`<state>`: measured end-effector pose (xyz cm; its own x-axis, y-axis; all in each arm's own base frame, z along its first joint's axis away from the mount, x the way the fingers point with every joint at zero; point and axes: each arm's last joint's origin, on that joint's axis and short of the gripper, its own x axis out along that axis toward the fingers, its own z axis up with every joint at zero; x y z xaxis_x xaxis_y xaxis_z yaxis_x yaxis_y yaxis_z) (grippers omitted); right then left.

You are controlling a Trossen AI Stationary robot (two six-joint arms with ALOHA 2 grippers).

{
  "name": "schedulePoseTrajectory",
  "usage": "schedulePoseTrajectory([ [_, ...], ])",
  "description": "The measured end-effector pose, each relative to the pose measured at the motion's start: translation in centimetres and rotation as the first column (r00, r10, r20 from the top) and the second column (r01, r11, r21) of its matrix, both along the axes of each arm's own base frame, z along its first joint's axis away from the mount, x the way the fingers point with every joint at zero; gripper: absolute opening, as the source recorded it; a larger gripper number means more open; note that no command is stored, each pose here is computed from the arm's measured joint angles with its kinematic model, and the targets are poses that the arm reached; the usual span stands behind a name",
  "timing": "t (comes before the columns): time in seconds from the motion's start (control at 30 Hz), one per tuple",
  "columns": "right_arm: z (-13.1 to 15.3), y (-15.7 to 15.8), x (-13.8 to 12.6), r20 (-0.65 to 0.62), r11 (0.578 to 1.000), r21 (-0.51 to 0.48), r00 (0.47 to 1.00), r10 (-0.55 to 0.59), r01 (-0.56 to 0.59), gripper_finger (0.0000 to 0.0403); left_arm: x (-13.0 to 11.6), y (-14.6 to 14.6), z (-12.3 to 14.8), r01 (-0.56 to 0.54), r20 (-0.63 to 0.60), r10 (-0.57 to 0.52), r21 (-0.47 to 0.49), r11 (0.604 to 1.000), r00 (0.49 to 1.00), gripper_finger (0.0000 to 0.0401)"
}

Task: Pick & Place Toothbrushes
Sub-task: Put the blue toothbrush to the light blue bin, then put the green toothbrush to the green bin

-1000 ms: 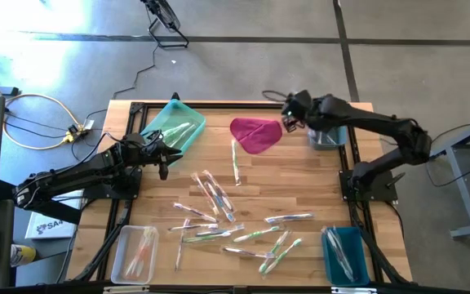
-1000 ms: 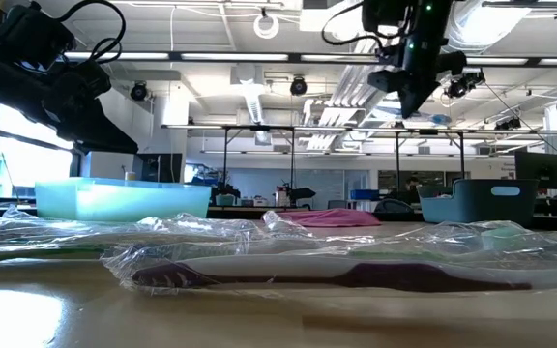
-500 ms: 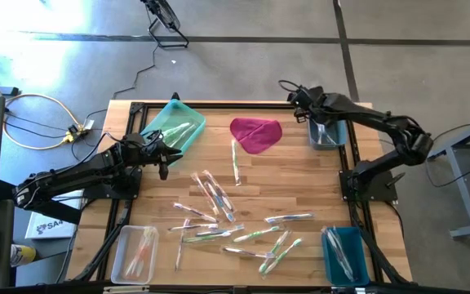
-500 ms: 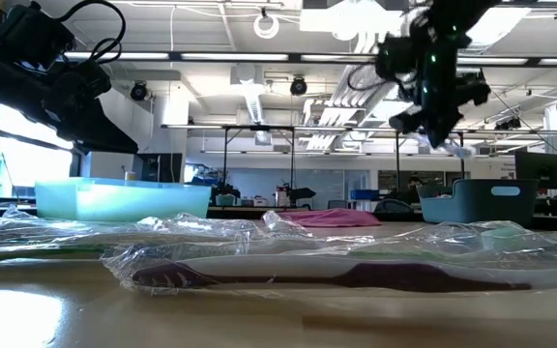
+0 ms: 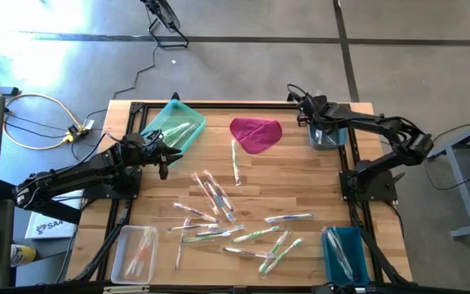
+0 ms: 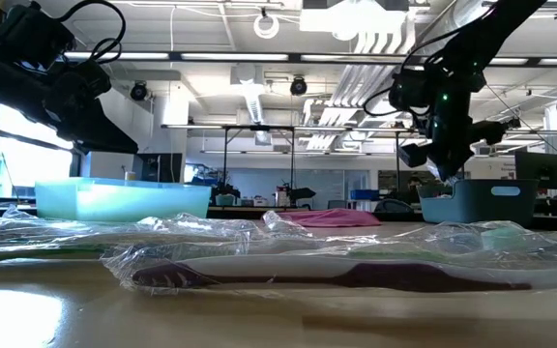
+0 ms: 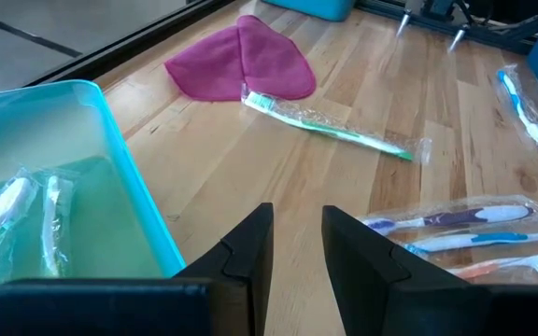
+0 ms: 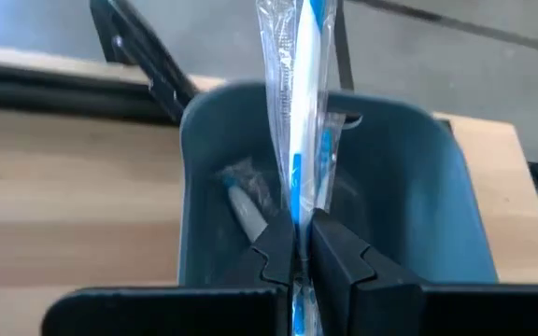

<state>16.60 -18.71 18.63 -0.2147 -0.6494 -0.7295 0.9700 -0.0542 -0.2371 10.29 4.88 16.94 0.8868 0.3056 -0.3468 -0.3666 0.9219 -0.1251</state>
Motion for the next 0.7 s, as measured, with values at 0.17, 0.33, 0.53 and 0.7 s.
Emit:
schedulePoseTrajectory([
  [0.17, -0.13, 0.08, 0.09, 0.037, 0.999, 0.040, 0.999, 0.022, -0.023, 0.0027, 0.00, 0.00, 0.00, 0.002, -0.001, -0.002, 0.004, 1.000, 1.000, 0.0093],
  [0.33, -0.13, 0.08, 0.08, 0.037, 0.999, 0.041, 0.999, 0.020, -0.022, 0.0064, 0.00, 0.00, 0.00, 0.003, -0.002, -0.003, 0.006, 1.000, 1.000, 0.0093],
  [0.53, -0.15, 0.11, 0.05, 0.033, 0.999, 0.045, 0.999, 0.021, -0.022, 0.0113, 0.00, 0.00, 0.00, 0.003, -0.002, -0.003, 0.006, 1.000, 1.000, 0.0093],
  [0.7, -0.21, 0.21, -0.02, 0.021, 0.997, 0.064, 0.999, 0.034, -0.035, 0.0136, 0.00, -0.01, 0.00, 0.005, -0.002, -0.005, 0.006, 1.000, 1.000, 0.0093],
])
